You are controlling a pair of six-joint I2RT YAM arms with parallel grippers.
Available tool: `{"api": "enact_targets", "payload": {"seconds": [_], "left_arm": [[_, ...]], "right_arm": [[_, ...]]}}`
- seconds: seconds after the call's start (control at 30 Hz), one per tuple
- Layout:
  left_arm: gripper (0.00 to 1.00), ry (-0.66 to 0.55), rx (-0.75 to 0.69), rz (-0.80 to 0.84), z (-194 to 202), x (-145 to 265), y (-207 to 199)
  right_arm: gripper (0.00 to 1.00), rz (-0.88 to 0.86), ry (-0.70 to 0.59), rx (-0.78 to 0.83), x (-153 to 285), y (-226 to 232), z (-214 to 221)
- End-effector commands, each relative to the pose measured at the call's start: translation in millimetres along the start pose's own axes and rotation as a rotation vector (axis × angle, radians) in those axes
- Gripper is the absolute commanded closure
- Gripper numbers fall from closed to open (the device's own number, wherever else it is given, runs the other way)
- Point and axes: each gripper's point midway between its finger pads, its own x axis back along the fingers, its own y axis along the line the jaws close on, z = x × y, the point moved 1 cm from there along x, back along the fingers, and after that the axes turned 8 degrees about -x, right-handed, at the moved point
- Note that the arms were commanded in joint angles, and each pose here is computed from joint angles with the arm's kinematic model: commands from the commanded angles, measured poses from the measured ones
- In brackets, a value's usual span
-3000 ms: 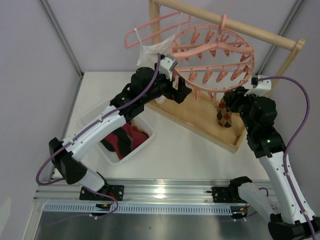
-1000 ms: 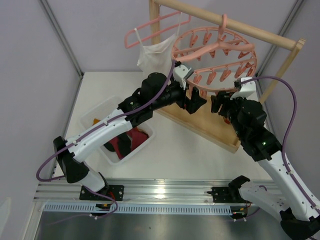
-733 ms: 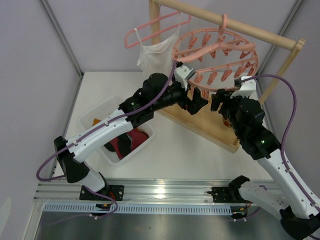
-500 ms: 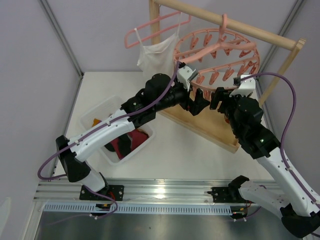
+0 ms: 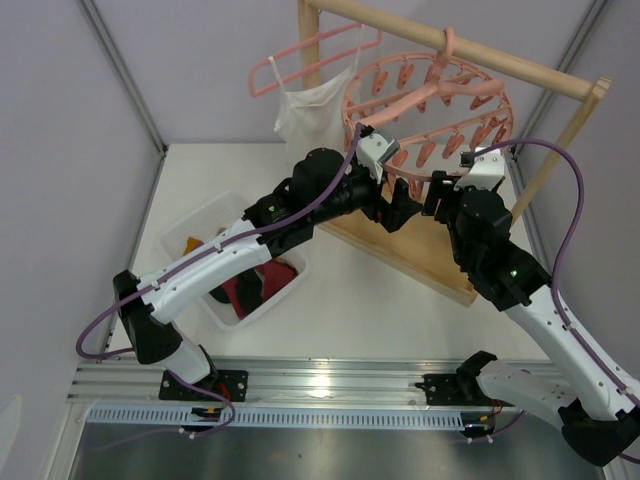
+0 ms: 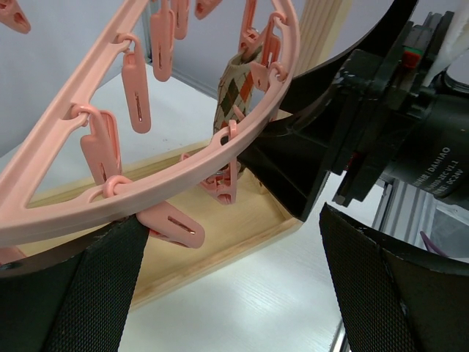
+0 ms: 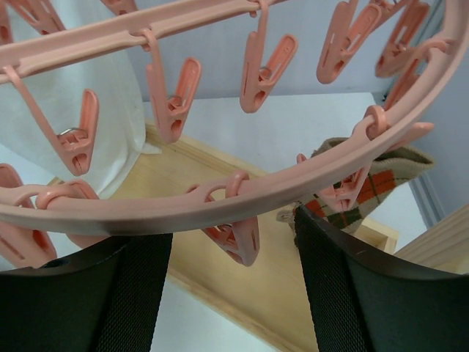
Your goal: Clip the socks to the hanger
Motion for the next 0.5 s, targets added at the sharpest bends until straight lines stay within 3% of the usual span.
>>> {"api": "enact_targets", "payload": {"seconds": [0.0,0.47], "left_arm": [[0.00,-0.084,-0.008,0.005,-30.0,1.7,-4.8],[0.01,-0.066,-0.010,0.005,-23.4,-0.9,-7.1]], "right_arm": [[0.31,0.058,-0.076,-0.051,0.3,-4.9,-27.2],[0.32,0.123,-0.091,-0.060,-7.6,-8.4,-26.6]]}}
